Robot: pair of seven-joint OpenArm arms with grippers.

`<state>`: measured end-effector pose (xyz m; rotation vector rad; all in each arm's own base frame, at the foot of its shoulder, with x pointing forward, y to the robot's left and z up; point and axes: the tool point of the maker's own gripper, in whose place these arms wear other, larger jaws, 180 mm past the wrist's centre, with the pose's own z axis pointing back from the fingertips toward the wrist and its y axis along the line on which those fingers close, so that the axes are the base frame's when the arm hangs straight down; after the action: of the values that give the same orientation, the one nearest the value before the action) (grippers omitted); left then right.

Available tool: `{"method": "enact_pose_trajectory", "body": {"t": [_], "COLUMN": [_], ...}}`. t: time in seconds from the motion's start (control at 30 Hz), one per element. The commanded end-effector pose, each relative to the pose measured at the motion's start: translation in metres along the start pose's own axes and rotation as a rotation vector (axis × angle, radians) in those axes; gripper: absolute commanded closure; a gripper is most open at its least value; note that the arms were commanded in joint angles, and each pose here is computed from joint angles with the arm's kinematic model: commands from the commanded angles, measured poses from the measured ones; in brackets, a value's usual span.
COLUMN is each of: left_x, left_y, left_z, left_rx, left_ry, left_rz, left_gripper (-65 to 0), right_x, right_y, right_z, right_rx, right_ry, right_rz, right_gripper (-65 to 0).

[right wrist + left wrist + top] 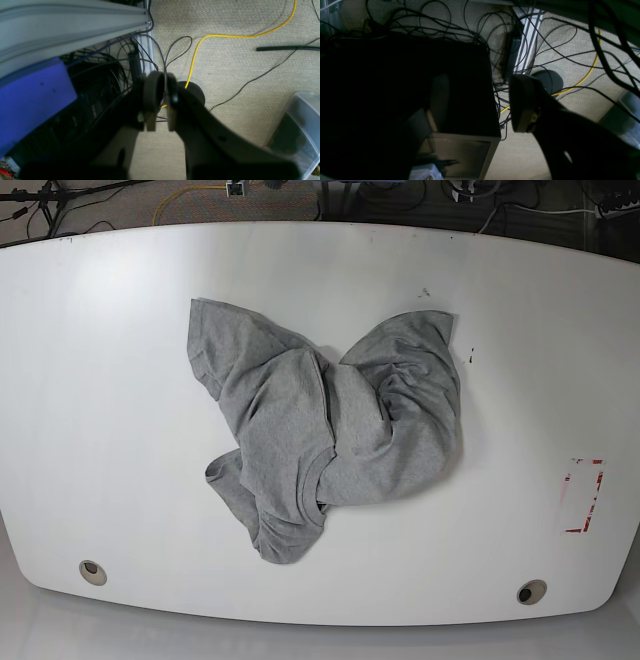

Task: Fold the T-shirt properly

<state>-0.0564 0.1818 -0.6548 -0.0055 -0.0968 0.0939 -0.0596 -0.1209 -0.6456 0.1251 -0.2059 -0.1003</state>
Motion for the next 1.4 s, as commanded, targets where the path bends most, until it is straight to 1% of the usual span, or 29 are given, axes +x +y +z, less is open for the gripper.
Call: {"method": "enact_pose_trajectory", "body": {"t": [0.0, 0.23, 0.3, 0.63, 0.7, 0.77, 1.03, 1.1, 1.17, 1.37], "left_x": [-0.008, -0.013, -0.013, -0.021, -0.023, -0.025, -0.031, -0.026, -0.026, -0.028], "left_y": [0.003, 0.003, 0.005, 0.013, 0.017, 0.018, 0.021, 0.017, 0.016, 0.012], "left_z": [0.002, 0.007, 0.010, 0.016, 0.023, 0.026, 0.036, 0.042, 0.045, 0.052], "left_rx": [0.005, -0.002, 0.000, 0.011, 0.009, 0.008, 0.007, -0.010, -0.014, -0.027], "left_ry": [0.006, -0.015, -0.039, -0.052, -0.081, -0.088, -0.117, -0.149, -0.156, -0.170], "left_rz": [-0.003, -0.014, -0.018, -0.024, -0.029, -0.034, -0.045, -0.057, -0.058, -0.058], "left_gripper": [-35.0, -34.8, -34.6, -33.8, -33.5, -33.3, -32.7, -32.9, -33.0, -33.2], "right_x": [-0.003, -0.006, -0.010, -0.021, -0.030, -0.032, -0.033, -0.029, -0.027, -0.029], "right_y": [-0.001, -0.002, -0.001, -0.001, -0.006, -0.006, -0.012, -0.015, -0.015, -0.016], "right_z": [0.002, 0.004, 0.004, 0.009, 0.016, 0.019, 0.030, 0.036, 0.038, 0.044], "right_rx": [-0.002, -0.004, 0.000, 0.001, -0.010, -0.012, -0.025, -0.032, -0.034, -0.038], "right_ry": [-0.002, -0.005, 0.005, 0.016, 0.011, 0.007, -0.025, -0.057, -0.069, -0.080], "right_rz": [-0.001, -0.001, 0.001, -0.004, 0.000, 0.004, 0.025, 0.031, 0.036, 0.037], "right_gripper": [-5.8, -5.8, -5.6, -5.6, -6.0, -6.0, -6.1, -6.1, -6.2, -6.4]}}
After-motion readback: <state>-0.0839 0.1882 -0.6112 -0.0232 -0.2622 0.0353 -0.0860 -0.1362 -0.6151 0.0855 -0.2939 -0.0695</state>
